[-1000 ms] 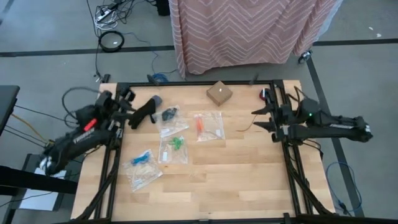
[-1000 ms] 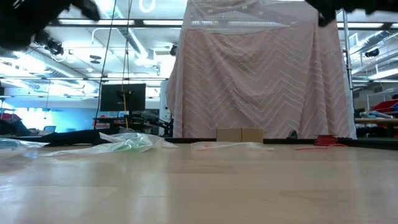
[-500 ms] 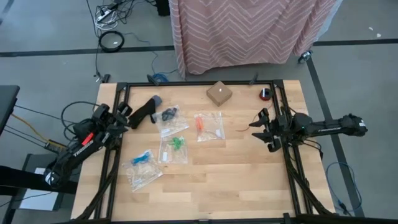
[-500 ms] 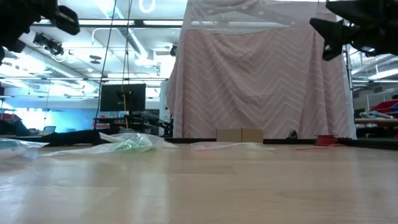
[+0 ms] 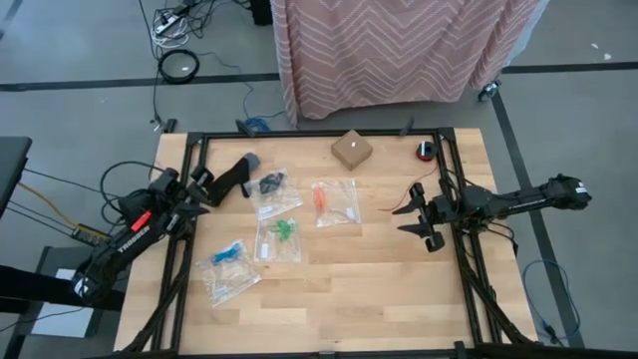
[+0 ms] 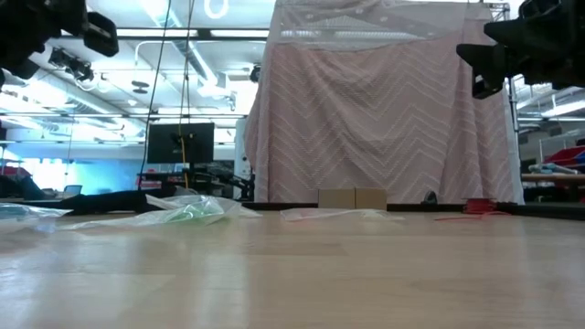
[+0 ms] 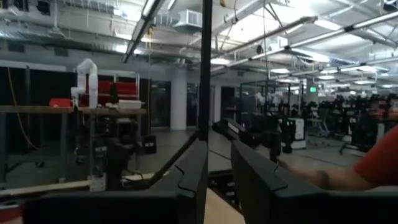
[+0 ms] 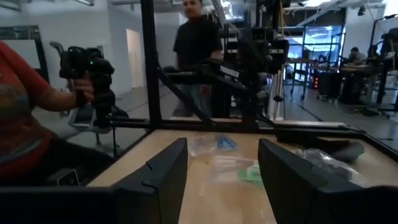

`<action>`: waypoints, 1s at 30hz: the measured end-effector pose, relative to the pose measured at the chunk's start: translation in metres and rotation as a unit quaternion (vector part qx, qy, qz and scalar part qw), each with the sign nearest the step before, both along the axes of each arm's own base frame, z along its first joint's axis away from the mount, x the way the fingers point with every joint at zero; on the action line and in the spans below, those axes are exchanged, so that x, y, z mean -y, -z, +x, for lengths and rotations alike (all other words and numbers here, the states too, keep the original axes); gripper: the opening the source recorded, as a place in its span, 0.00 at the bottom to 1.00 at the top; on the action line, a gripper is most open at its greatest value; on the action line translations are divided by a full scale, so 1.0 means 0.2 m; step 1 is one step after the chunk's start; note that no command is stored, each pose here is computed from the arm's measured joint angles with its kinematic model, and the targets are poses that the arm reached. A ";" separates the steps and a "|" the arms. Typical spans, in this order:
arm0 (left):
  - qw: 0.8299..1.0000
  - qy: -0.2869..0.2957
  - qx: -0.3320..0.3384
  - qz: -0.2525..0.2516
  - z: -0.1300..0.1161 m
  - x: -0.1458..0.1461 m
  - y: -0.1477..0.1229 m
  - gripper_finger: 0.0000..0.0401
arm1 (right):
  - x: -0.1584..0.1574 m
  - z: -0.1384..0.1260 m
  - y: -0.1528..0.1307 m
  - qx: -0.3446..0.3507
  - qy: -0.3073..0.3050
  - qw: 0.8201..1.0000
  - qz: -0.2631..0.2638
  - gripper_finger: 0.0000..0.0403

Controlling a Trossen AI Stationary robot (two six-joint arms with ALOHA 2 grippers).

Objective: Sort rubber bands
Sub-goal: Return to Home Position

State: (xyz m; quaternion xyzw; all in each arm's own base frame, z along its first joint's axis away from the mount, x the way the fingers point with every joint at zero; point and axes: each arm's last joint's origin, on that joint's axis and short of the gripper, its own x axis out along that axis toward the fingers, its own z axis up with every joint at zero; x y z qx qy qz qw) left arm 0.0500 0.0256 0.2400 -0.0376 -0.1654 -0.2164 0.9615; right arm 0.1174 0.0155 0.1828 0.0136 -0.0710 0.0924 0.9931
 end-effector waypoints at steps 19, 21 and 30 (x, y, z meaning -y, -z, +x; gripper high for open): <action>1.000 0.007 -0.015 0.005 0.00 0.00 0.01 0.19 | 0.00 0.00 0.00 0.001 -0.001 1.000 -0.001 0.46; 1.000 0.007 -0.016 0.005 0.00 0.00 0.01 0.19 | 0.00 0.00 0.00 0.001 -0.001 1.000 -0.001 0.46; 1.000 0.007 -0.016 0.006 0.00 0.00 0.01 0.19 | 0.00 0.00 0.00 0.001 -0.001 1.000 -0.001 0.46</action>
